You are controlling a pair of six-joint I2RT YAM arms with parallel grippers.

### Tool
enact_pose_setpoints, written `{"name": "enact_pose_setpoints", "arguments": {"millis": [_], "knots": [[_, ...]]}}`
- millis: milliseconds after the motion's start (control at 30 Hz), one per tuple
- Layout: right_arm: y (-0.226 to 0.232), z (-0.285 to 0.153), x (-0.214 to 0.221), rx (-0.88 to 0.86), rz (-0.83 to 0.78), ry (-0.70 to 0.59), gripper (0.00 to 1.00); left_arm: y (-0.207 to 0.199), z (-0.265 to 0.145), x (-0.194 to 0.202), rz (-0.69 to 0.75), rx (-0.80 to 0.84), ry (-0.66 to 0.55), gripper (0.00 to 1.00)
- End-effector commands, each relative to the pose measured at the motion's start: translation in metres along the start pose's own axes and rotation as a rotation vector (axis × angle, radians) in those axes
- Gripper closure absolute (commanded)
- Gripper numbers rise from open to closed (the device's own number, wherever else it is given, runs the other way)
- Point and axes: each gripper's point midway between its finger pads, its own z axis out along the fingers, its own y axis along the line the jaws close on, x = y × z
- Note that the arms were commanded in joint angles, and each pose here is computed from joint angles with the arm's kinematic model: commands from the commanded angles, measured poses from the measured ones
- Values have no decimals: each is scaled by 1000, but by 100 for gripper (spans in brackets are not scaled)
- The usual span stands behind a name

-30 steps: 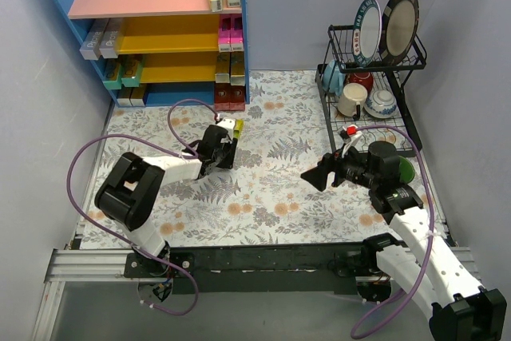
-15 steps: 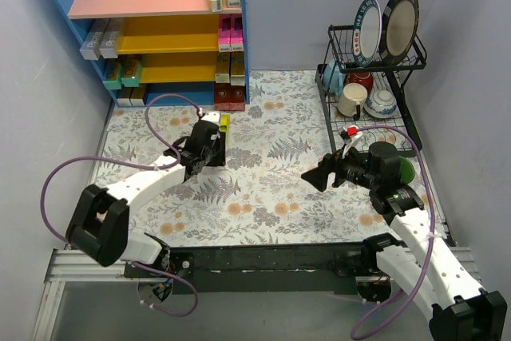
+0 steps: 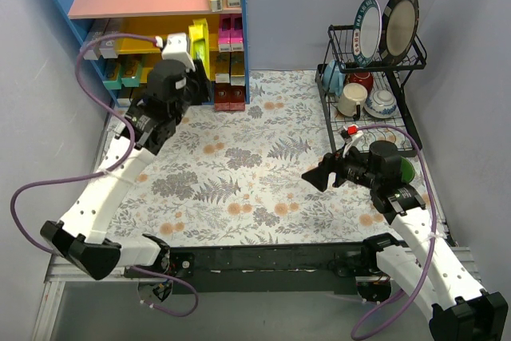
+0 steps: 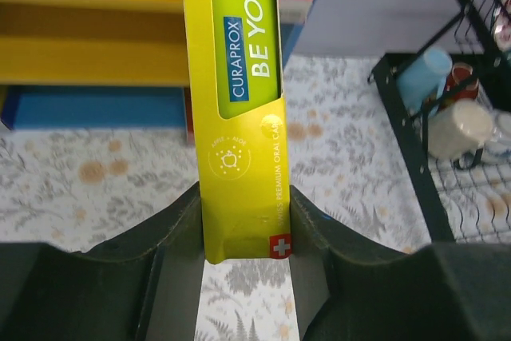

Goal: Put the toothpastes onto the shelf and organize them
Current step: Place the toothpaste on the shelf.

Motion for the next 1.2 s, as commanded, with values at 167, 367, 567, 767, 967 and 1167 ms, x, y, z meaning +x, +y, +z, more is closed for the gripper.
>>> {"name": "enact_pose_setpoints", "arguments": {"millis": [167,367,567,767,967,1167], "knots": [[11,-2,-18,-43,-18,-34,9,8,34,-120,19,-26,-205,70],[7,0,-16,-27,-21,-28,9,7,67,-167,21,-26,-321,67],[2,3,-12,-18,-18,-10,9,9,92,-196,28,-11,-408,65],[-2,7,-8,-13,-14,3,8,18,112,-209,35,-17,-445,63],[-3,8,-5,-10,-8,9,9,25,130,-207,32,-3,-448,58],[-4,7,-5,-4,-8,9,9,33,154,-192,22,-3,-411,53]]}}
